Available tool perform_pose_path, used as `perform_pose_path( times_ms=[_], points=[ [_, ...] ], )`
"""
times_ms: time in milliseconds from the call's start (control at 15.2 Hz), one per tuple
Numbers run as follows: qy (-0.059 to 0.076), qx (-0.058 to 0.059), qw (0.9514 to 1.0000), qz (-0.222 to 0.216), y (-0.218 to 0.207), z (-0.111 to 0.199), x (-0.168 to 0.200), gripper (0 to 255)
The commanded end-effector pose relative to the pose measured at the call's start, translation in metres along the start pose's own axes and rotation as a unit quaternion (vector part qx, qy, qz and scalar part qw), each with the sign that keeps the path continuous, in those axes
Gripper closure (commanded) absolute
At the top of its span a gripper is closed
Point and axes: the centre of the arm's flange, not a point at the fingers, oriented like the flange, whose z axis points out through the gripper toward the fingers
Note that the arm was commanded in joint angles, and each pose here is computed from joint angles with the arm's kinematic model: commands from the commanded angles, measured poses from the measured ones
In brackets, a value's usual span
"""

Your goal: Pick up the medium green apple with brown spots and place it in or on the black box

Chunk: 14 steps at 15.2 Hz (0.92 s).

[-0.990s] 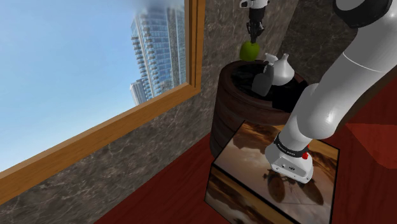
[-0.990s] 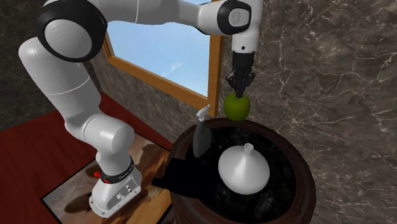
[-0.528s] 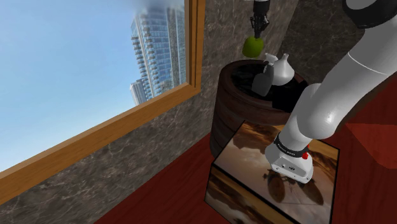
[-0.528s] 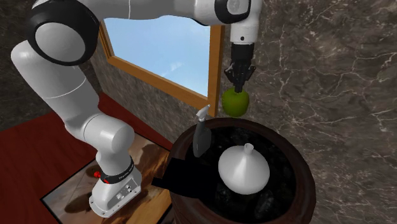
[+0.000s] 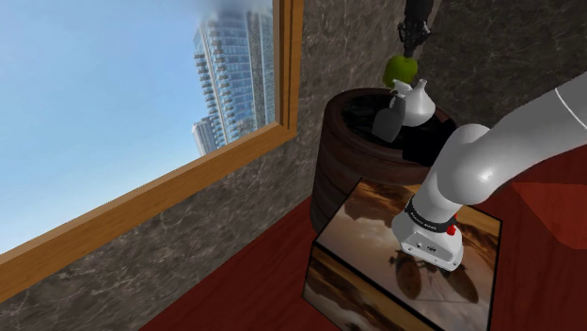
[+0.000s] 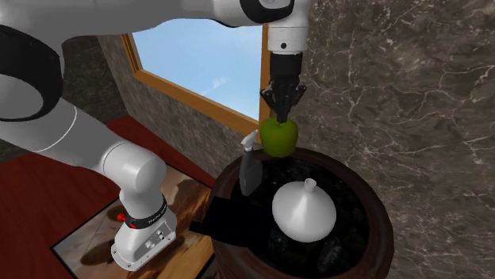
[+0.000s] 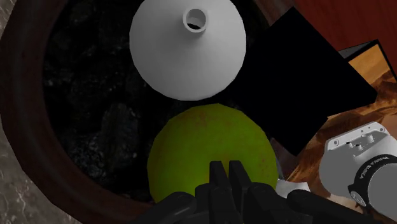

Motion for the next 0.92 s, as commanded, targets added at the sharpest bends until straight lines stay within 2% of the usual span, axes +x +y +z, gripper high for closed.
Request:
perform_pose_path(
  times_ms=[0,858],
  points=[
    [-0.001,0.0,1.0,0.0,-0.025,-0.003,-0.01,255],
    [-0.001,0.0,1.0,0.0,-0.181,-0.023,-0.086,255]
  ],
)
